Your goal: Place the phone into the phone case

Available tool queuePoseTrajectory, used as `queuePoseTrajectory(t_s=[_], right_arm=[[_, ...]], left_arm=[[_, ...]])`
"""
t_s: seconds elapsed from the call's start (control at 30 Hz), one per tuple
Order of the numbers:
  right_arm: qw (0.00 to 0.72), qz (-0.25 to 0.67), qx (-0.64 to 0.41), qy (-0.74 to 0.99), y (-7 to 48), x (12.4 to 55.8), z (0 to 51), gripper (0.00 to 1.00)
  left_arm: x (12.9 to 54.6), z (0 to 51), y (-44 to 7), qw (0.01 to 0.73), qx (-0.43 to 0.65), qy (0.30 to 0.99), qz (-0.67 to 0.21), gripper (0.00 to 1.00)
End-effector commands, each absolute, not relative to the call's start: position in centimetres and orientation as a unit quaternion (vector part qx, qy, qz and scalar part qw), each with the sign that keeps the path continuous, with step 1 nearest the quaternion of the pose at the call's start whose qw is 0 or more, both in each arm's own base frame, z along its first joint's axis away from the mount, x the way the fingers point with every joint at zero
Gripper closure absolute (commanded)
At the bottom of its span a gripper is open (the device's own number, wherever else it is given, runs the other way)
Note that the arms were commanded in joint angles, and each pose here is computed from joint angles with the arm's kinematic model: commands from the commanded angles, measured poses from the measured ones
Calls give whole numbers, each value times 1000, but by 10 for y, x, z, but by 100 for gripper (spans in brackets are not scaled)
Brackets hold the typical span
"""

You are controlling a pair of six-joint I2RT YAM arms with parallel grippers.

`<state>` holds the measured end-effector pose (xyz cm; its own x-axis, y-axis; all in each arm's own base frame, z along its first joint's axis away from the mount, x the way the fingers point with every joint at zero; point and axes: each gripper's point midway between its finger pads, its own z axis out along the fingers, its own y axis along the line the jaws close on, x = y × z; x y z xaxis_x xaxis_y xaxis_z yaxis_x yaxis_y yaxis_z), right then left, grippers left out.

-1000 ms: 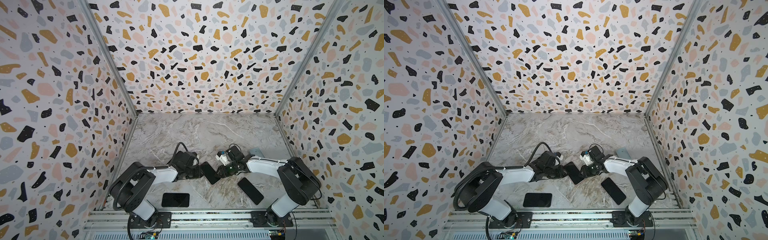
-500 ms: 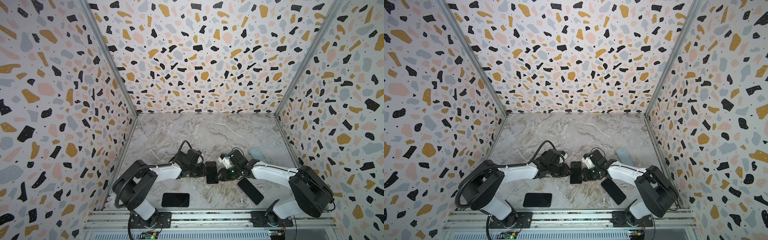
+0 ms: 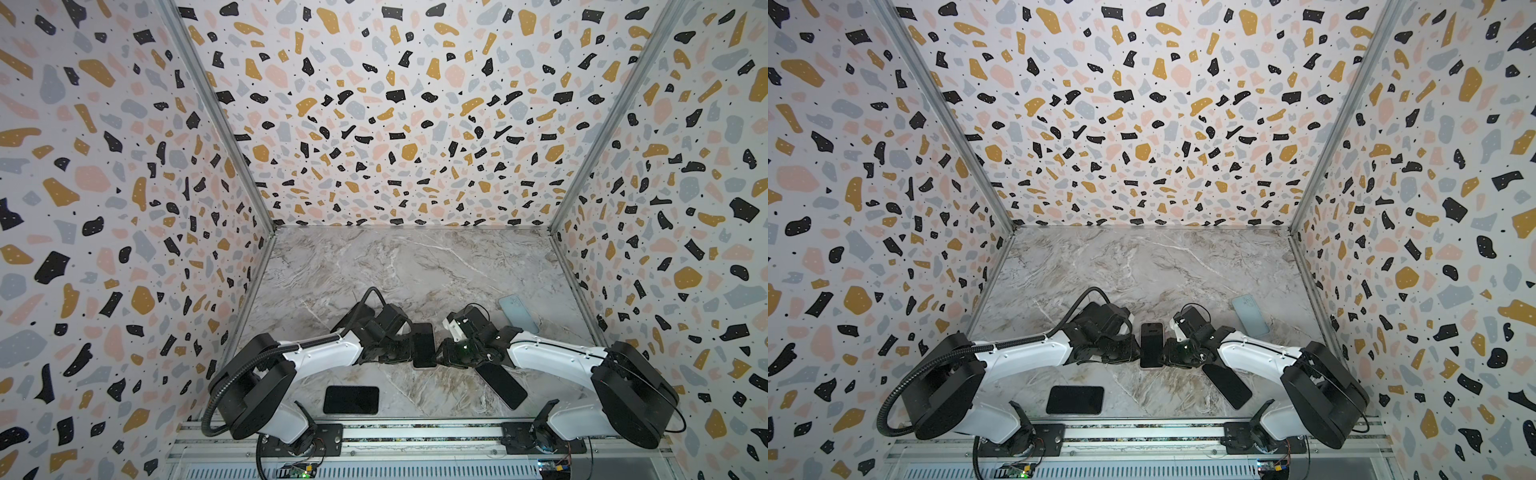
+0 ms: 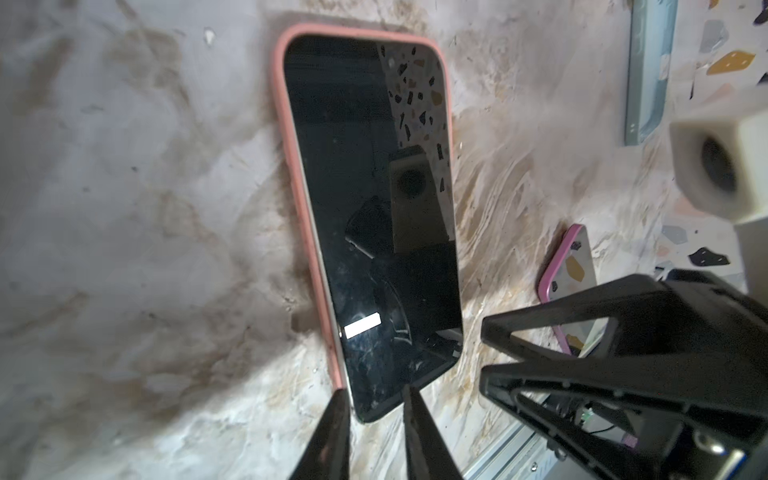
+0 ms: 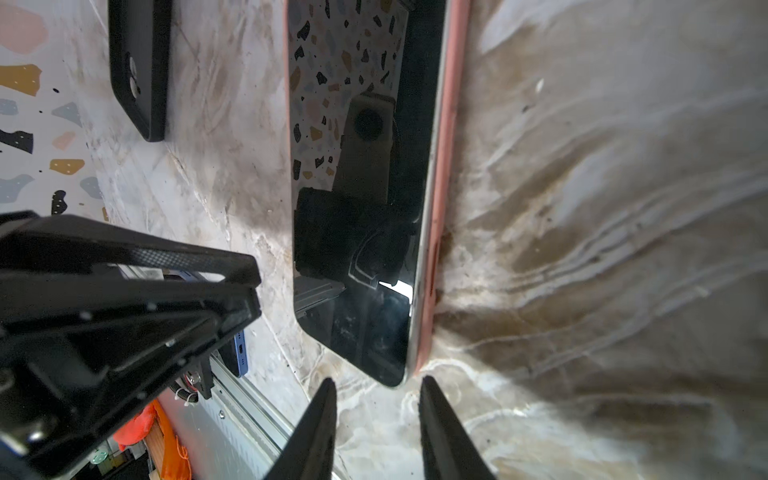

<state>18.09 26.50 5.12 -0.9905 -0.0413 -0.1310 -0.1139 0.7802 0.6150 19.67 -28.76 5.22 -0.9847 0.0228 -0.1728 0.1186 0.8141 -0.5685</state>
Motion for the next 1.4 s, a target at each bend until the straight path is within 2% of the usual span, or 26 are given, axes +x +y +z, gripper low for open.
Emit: queuePoseTrajectory(t_s=[0.0, 0.37, 0.97, 1.37], right_arm=[[64, 330, -33, 941, 265, 183, 54, 66], [67, 329, -35, 941, 266, 183, 52, 67], [58, 328, -40, 942, 271, 176, 49, 67], [52, 328, -42, 942, 273, 175, 45, 68]], left_arm=[[197, 58, -288, 80, 34, 953, -290, 73], [189, 48, -291, 63, 44, 964, -255, 72], [178, 46, -299, 50, 36, 960, -272, 70], [173, 41, -304, 43, 42, 960, -275, 79]])
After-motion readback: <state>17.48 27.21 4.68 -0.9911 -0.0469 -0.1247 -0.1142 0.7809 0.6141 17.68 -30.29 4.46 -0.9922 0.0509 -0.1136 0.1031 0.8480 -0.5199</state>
